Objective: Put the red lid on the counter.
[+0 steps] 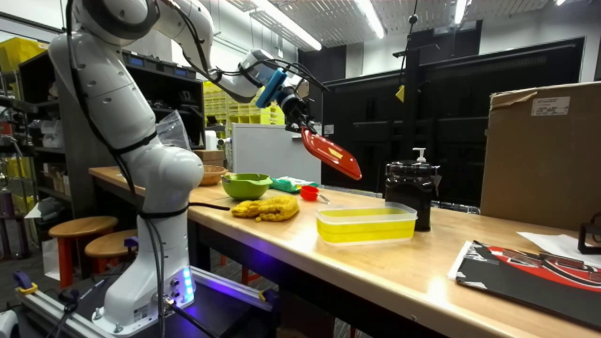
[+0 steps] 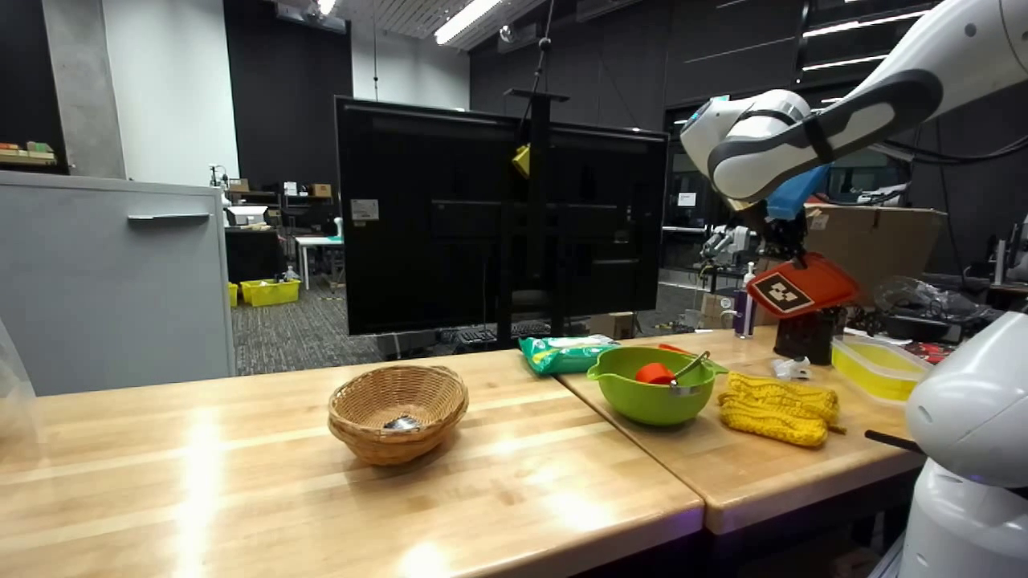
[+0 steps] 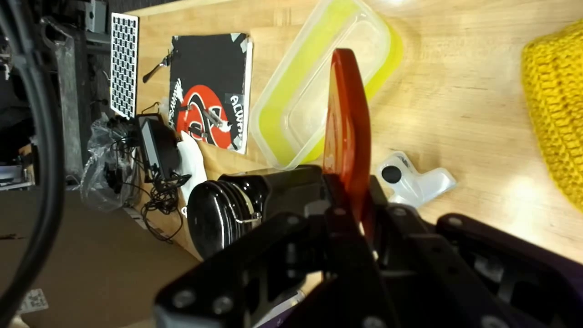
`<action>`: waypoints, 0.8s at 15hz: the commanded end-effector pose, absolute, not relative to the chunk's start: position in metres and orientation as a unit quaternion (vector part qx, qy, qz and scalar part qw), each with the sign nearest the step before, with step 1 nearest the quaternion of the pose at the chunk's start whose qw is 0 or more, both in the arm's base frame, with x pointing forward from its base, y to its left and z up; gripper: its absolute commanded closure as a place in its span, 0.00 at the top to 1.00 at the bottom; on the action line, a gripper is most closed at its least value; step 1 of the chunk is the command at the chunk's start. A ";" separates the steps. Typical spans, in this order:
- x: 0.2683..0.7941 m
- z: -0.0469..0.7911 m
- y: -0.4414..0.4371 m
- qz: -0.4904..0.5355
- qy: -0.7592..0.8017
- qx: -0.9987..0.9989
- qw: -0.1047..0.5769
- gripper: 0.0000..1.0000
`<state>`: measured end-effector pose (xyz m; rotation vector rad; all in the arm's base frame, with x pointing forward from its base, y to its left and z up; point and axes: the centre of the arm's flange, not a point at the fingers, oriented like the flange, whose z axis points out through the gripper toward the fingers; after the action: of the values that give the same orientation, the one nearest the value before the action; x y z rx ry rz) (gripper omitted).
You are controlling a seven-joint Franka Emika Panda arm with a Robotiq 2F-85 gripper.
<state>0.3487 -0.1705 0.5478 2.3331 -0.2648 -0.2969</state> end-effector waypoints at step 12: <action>0.440 0.499 -0.190 -0.150 0.024 0.900 0.409 0.03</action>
<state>0.4175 -0.1841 0.5023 2.2884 -0.0033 -0.3603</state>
